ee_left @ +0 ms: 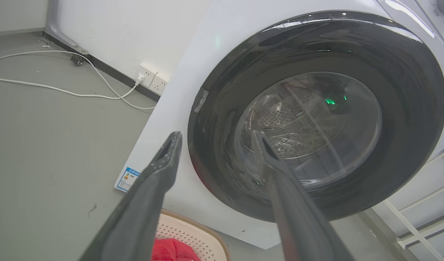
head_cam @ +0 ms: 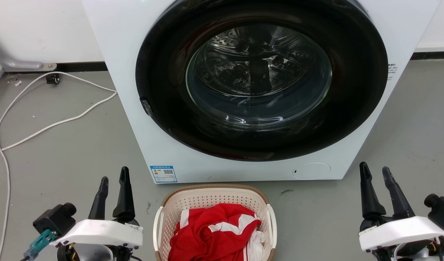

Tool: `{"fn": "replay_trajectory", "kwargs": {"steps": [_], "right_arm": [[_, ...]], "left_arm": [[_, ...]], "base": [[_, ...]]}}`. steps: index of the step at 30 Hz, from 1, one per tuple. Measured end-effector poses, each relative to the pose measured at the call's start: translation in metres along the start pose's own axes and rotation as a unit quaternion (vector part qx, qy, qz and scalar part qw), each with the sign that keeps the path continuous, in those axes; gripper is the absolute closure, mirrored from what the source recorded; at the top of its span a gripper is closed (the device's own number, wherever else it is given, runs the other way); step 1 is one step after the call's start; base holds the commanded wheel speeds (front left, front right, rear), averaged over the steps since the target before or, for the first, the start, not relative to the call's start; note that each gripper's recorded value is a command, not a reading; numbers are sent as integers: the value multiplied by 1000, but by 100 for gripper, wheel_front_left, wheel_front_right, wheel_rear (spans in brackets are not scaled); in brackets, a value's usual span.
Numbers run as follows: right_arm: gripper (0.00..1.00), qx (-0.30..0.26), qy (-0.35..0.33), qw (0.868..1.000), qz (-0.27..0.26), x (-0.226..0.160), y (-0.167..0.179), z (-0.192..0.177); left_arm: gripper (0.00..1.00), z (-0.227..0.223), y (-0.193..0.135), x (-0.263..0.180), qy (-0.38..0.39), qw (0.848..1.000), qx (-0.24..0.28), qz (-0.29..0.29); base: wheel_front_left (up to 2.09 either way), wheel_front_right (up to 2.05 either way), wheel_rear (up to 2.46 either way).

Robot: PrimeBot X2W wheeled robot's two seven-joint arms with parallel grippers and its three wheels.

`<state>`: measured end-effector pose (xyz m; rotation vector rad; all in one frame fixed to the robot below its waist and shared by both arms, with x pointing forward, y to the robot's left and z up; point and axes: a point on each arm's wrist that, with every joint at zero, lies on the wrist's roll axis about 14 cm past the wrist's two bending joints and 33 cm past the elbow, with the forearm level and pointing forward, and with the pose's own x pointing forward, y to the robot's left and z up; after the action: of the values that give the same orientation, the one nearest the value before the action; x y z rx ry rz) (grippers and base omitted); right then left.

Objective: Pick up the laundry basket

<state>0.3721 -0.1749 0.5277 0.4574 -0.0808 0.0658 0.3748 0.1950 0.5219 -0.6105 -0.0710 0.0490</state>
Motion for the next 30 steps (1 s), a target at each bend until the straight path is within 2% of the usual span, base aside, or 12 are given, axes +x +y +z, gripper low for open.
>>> {"fn": "replay_trajectory", "kwargs": {"steps": [30], "right_arm": [[0,-156,-16,987,37,-6,16,2]], "left_arm": [[0,0,-12,-6,-19,988,146,-38]], "base": [[0,0,0]]}}
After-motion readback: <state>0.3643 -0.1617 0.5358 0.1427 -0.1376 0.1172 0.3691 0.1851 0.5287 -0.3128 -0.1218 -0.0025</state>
